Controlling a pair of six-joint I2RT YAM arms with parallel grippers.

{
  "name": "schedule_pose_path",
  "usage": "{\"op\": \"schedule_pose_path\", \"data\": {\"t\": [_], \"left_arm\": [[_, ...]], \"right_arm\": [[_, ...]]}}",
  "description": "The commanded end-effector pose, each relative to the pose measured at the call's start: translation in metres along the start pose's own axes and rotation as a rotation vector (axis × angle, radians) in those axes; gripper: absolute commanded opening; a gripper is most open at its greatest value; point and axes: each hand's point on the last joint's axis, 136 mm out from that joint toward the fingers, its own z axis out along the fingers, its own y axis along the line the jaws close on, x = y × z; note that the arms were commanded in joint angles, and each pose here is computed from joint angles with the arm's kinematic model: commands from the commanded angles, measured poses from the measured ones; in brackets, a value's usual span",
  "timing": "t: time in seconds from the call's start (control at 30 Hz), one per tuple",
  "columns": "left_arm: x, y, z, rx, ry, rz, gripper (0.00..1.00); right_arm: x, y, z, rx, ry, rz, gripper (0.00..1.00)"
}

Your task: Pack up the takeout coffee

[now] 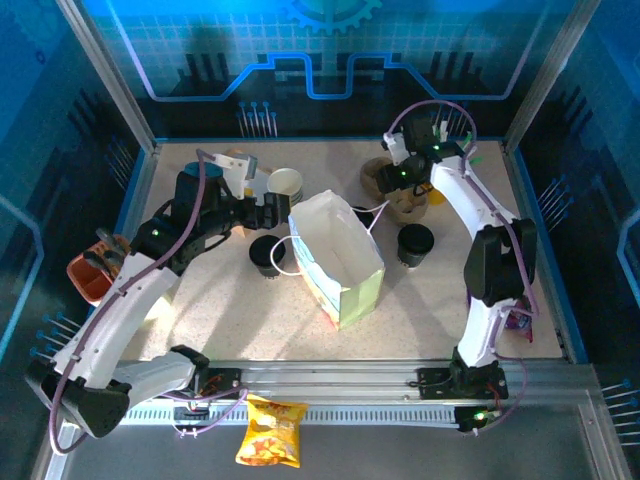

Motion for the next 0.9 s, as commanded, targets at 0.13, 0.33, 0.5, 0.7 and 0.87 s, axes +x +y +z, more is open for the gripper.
{"op": "schedule_pose_path", "data": {"t": [0.13,0.33,0.5,0.7,0.87], "left_arm": [[0.001,-0.004,-0.006,0.030,-0.003,0.011,0.96],[0.000,-0.007,-0.008,0.042,0.001,0.001,0.96],[-0.001,-0.007,-0.008,0.046,-0.003,-0.009,0.95],[-0.002,-0.007,-0.007,0.046,-0.007,-0.017,0.95],[0.001,-0.006,-0.007,0.044,-0.001,-0.014,0.95]], "right_arm": [[0.015,-0.008,0.023,0.064,0.144,-0.067,0.57],[0.017,-0.014,0.038,0.076,0.191,-0.087,0.53],[0.018,-0.016,0.048,0.051,0.219,-0.075,0.49],[0.016,-0.017,0.057,0.025,0.237,-0.071,0.47],[0.012,-0.019,0.060,0.017,0.246,-0.072,0.46]]}}
